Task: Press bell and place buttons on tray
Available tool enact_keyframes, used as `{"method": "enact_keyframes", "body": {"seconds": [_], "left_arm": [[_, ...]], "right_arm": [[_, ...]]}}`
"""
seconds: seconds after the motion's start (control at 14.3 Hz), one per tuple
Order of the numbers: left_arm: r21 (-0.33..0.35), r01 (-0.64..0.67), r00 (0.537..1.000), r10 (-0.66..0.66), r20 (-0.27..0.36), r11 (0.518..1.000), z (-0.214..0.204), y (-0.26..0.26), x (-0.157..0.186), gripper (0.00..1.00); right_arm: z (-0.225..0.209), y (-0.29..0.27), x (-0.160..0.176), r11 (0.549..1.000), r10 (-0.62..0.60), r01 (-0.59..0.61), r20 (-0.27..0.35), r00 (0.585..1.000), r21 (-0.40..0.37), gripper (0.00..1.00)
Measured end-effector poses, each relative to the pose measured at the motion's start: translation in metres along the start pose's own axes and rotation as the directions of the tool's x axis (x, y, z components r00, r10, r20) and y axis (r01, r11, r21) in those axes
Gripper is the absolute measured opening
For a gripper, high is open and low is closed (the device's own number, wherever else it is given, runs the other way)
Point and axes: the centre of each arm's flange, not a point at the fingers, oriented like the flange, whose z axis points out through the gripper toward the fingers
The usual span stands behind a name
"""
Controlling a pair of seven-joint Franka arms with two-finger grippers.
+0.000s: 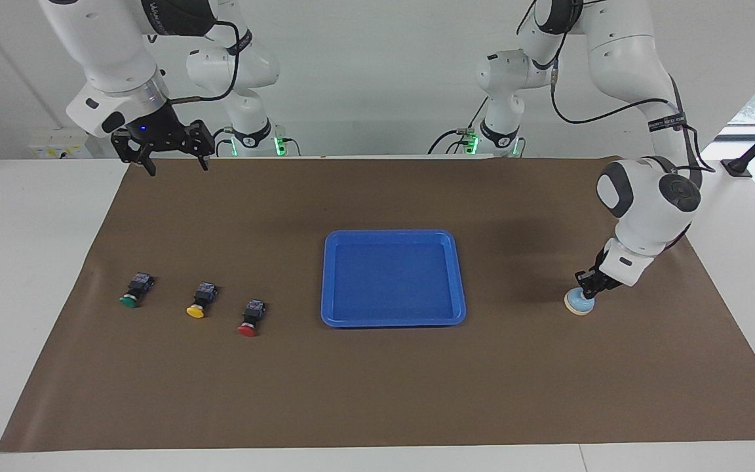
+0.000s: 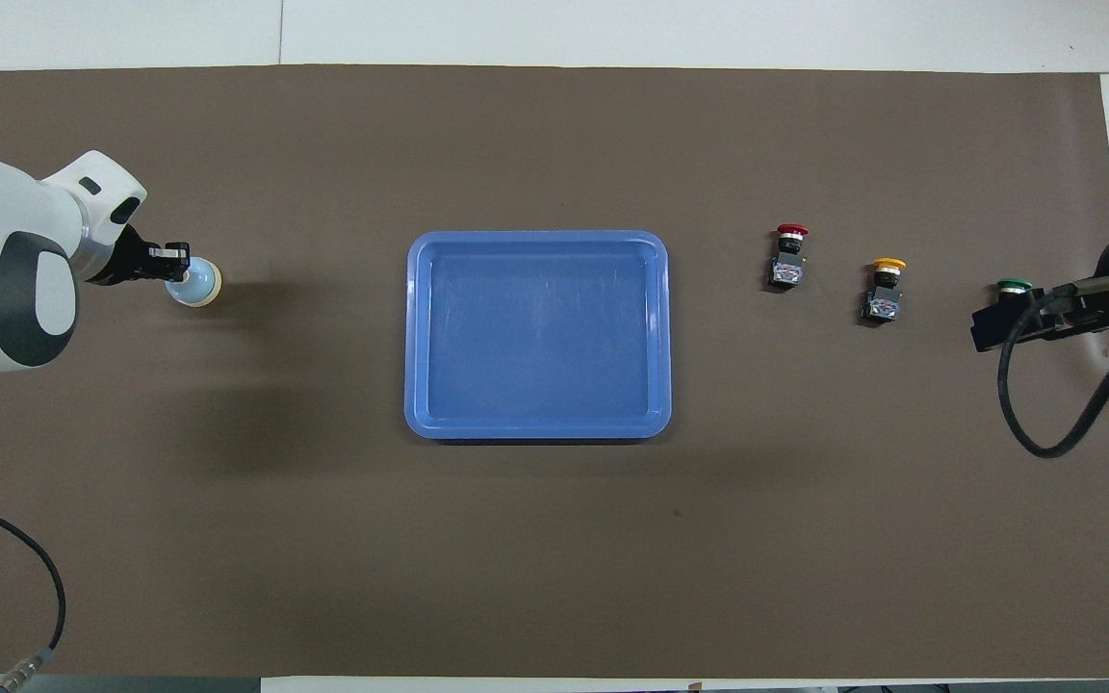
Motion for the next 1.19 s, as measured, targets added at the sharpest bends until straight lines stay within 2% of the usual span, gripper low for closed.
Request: {"method": "enact_keyframes", "body": {"seconds": [0.28, 0.49, 0.63, 0.77, 0.84, 0.91, 1.05, 1.12, 1.19], "left_arm": [[0.0, 0.003, 1.0, -0.003, -0.007, 1.0, 0.0, 0.0, 0.0, 0.01], [0.0, 0.003, 1.0, -0.003, 0.026, 1.0, -0.006, 0.0, 0.0, 0.01], [0.001, 0.0, 0.999, 0.0, 0.054, 1.0, -0.036, 0.002, -0.001, 0.19], [0.005, -0.007, 0.997, 0.007, 0.073, 1.0, -0.087, 0.007, -0.012, 0.42], [0.007, -0.01, 0.997, 0.01, 0.075, 1.0, -0.116, 0.009, -0.02, 0.5], [0.01, -0.013, 0.997, 0.012, 0.073, 1.0, -0.143, 0.012, -0.029, 0.66], [0.016, -0.015, 0.998, 0.014, 0.066, 1.0, -0.196, 0.015, -0.052, 0.84], [0.019, -0.016, 0.998, 0.014, 0.065, 1.0, -0.218, 0.016, -0.064, 0.99], [0.021, -0.016, 0.998, 0.015, 0.06, 1.0, -0.237, 0.016, -0.075, 1.0]], "right_arm": [[0.0, 0.0, 0.0, 1.0, 0.0, 0.0, 0.0, 1.0, 0.0, 1.0], [0.0, 0.0, 0.0, 1.0, 0.0, 0.0, 0.0, 1.0, 0.0, 1.0], [0.0, 0.0, 0.0, 1.0, 0.0, 0.0, 0.0, 1.0, 0.0, 1.0], [0.0, 0.0, 0.0, 1.0, 0.0, 0.0, 0.0, 1.0, 0.0, 1.0], [0.0, 0.0, 0.0, 1.0, 0.0, 0.0, 0.0, 1.0, 0.0, 1.0], [0.0, 0.0, 0.0, 1.0, 0.0, 0.0, 0.0, 1.0, 0.0, 1.0], [0.0, 0.0, 0.0, 1.0, 0.0, 0.0, 0.0, 1.0, 0.0, 1.0], [0.0, 0.0, 0.0, 1.0, 0.0, 0.0, 0.0, 1.0, 0.0, 1.0], [0.0, 0.0, 0.0, 1.0, 0.0, 0.0, 0.0, 1.0, 0.0, 1.0]]}}
